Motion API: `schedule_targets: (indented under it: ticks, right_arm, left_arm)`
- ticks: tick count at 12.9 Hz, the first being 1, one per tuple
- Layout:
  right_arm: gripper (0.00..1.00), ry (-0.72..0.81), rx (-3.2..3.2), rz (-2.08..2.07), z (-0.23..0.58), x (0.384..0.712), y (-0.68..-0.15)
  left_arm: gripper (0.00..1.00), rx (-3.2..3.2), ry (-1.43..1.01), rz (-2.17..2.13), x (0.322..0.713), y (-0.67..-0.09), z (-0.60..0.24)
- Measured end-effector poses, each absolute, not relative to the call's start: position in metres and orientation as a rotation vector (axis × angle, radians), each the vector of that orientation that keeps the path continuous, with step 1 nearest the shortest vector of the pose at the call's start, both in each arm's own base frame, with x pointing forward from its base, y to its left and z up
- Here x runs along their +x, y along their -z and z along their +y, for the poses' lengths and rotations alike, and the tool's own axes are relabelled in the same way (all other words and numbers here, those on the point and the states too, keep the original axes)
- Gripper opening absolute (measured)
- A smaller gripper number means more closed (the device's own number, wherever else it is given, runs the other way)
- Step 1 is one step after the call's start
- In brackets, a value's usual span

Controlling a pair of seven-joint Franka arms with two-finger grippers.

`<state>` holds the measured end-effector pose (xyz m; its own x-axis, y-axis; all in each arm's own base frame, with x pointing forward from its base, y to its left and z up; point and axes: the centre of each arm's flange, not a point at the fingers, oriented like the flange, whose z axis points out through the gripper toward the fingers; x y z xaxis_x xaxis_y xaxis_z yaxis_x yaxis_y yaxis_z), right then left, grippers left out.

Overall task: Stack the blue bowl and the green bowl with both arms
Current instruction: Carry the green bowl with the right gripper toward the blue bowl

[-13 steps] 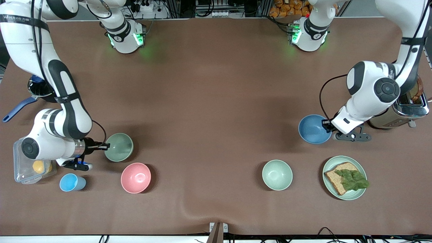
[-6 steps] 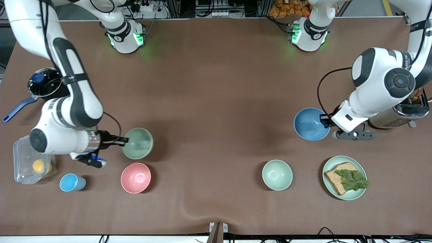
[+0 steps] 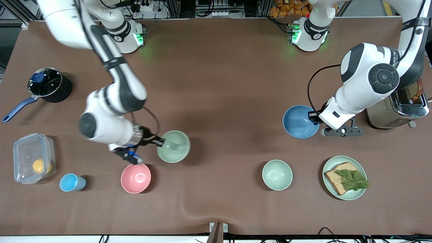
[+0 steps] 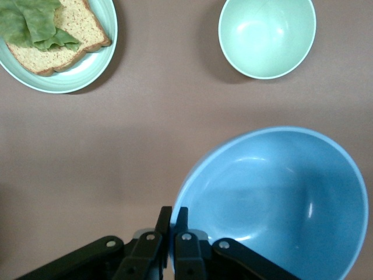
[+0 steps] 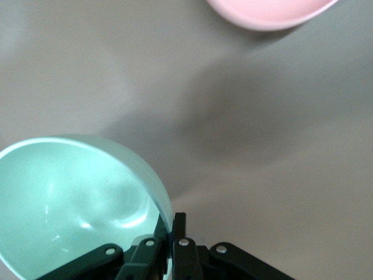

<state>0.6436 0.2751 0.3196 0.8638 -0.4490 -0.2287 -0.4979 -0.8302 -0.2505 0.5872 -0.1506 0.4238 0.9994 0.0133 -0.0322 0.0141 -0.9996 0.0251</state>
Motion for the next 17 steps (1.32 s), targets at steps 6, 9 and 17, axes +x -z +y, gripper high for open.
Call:
schedule_targets:
  ticks: [6,9,17]
  right_arm:
    - [0.04,-0.126,-2.629,0.925,0.408,0.595,-0.242]
    - [0.05,-0.132,-2.602,0.985,0.445,0.572,-0.215]
    - [0.89,-0.132,-2.473,1.237,0.423,0.605,-0.253]
  left_arm:
    - [0.06,3.103,0.045,0.079,0.581,-0.428,-0.179]
    - [0.06,3.085,0.059,0.074,0.578,-0.427,-0.19]
    - [0.06,3.077,0.065,0.093,0.577,-0.427,-0.202]
